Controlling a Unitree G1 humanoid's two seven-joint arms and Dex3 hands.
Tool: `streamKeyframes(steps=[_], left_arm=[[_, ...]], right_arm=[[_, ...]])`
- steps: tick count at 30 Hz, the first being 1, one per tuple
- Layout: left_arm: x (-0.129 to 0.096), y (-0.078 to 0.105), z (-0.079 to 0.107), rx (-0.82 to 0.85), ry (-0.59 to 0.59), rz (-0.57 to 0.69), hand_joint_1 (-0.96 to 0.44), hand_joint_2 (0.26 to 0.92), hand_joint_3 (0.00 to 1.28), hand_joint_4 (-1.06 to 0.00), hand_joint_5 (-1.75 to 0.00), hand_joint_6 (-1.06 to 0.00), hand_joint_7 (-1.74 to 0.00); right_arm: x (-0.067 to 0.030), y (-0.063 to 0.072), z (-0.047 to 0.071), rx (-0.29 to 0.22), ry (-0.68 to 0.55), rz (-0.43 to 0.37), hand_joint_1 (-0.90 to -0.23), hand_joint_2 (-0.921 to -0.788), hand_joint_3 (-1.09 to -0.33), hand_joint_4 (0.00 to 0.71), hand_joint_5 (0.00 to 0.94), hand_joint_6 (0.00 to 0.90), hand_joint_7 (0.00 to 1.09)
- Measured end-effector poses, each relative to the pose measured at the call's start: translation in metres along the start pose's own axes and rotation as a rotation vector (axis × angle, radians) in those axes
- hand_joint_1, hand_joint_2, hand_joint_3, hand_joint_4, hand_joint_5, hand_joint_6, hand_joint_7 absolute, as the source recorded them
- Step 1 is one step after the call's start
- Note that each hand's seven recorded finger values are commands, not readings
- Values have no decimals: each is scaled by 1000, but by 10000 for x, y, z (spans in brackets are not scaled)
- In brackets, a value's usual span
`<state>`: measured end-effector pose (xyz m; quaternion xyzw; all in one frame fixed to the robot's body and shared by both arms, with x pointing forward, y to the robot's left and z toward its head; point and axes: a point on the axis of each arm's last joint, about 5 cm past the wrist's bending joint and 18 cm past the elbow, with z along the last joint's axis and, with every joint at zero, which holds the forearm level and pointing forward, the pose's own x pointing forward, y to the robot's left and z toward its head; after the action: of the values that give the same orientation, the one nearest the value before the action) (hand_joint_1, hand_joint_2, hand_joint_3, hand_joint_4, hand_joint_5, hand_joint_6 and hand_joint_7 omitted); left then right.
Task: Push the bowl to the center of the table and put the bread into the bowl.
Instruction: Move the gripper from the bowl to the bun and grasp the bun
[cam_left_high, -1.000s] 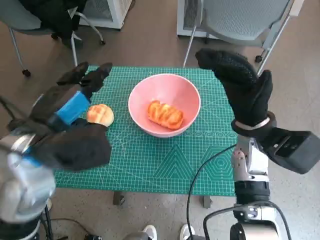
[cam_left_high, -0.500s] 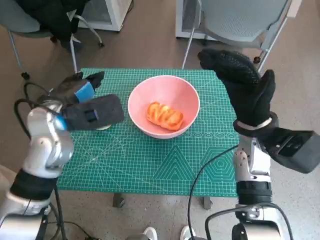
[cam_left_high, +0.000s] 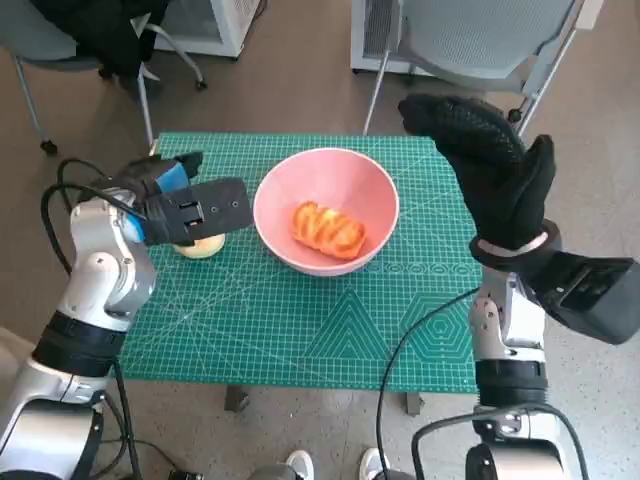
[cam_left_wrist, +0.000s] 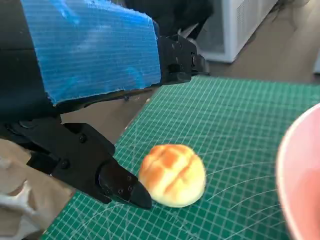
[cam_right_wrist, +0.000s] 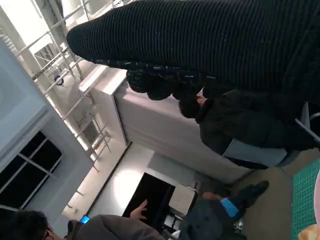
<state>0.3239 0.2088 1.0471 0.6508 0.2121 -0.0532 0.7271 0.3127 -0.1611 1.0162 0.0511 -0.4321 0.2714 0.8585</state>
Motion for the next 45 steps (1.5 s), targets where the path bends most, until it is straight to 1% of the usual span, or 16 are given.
streamKeyframes(steps=[13,19,30,45], left_arm=[[203,-26,-9,46,76,-77,-206,696,6,1,1,-132,-4],[297,-46,8,76,102,-113,-265,696,5,1,1,-130,-3],[428,-98,74,108,129,-150,-282,685,0,1,1,-142,-8],[482,-158,198,148,74,-140,-311,678,1,1,1,-146,-6]], right_arm=[[1,-2,1,0,4,2,-712,-921,-792,36,0,-1,236],[5,-4,2,0,5,3,-717,-921,-791,36,0,-1,236],[18,-13,6,-3,4,5,-719,-921,-791,33,0,-1,236],[9,-29,6,-7,7,2,-711,-921,-791,32,1,-1,238]])
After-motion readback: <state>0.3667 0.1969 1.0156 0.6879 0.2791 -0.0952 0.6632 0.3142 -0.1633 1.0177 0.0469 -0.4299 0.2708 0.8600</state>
